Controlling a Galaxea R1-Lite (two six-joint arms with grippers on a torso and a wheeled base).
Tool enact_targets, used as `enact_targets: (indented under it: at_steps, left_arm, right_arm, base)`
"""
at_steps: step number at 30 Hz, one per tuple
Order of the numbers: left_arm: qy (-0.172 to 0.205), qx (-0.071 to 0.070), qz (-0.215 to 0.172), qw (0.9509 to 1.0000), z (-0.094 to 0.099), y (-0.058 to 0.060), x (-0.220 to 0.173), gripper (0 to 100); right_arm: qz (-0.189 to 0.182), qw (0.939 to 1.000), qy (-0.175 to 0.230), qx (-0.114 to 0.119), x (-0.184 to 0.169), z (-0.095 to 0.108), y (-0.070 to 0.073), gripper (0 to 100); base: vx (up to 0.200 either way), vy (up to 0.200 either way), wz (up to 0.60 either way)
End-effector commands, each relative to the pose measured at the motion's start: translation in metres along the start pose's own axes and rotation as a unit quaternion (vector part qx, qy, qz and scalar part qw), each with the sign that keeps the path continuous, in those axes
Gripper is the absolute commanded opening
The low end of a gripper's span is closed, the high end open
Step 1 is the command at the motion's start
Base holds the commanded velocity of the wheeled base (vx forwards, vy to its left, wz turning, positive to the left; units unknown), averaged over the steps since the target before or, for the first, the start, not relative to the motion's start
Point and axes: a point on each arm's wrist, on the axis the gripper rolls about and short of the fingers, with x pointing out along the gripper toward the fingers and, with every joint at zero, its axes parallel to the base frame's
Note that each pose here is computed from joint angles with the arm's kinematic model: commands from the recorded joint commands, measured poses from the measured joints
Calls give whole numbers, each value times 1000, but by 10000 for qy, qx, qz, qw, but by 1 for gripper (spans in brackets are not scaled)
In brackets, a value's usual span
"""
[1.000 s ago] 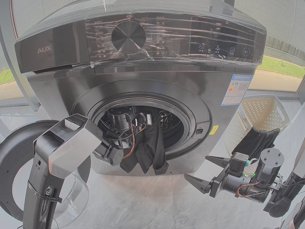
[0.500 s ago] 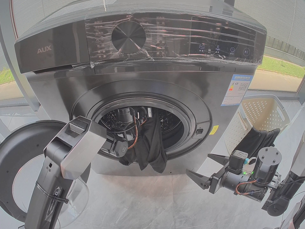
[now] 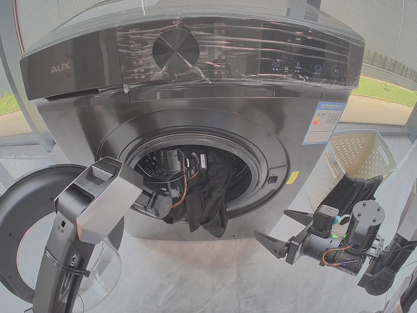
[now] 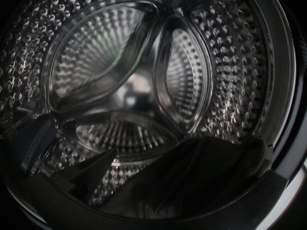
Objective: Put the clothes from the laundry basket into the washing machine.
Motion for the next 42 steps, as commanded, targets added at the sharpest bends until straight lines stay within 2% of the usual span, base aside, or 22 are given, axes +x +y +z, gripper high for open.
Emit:
enact_targets:
  at_steps: [1,5,10,13,18,23,31,34,35,40,42]
  left_arm:
    - [773,82,-229,9967,28,-4,-41,100]
    - [1259,111,-612,9901,24,-11,-59,100]
    - [1667,232,-696,9833,6,-14,-71,100]
    - [1846,257,-804,9792,-3,-18,-77,100]
    - [2094,354,-798,9739,-20,-16,-81,100]
    - [2221,438,-775,9710,-37,-12,-79,100]
    - [2288,449,-785,9693,-57,-14,-72,100]
    - [2281,441,-784,9695,-57,-14,-70,100]
    - [2296,444,-790,9691,-59,-15,-70,0]
    - [2340,440,-762,9683,-65,-15,-69,0]
    - [2213,389,-708,9718,-62,-15,-65,0]
  right_arm:
    - [13,10000,13,-3,0,-1,0,100]
    - [58,10000,20,-11,0,-1,3,100]
    - [67,10000,14,-12,1,-1,3,100]
    - [67,10000,14,-12,1,-1,3,100]
    - [76,10000,0,-14,1,0,3,100]
    - [83,10000,8,-15,1,-1,4,100]
    - [98,10000,11,-16,1,-1,4,100]
    - [98,10000,11,-16,1,-1,4,100]
    - [98,10000,11,-16,1,-1,4,100]
    - [105,9999,12,-16,1,-1,4,100]
    - [106,9999,4,-17,1,0,4,100]
  base:
    - [0,0,0]
    - [0,0,0]
    - [0,0,0]
    - [0,0,0]
    - [0,0,0]
    - [0,0,0]
    - [0,0,0]
    - [0,0,0]
    - [0,0,0]
    - [0,0,0]
    - [0,0,0]
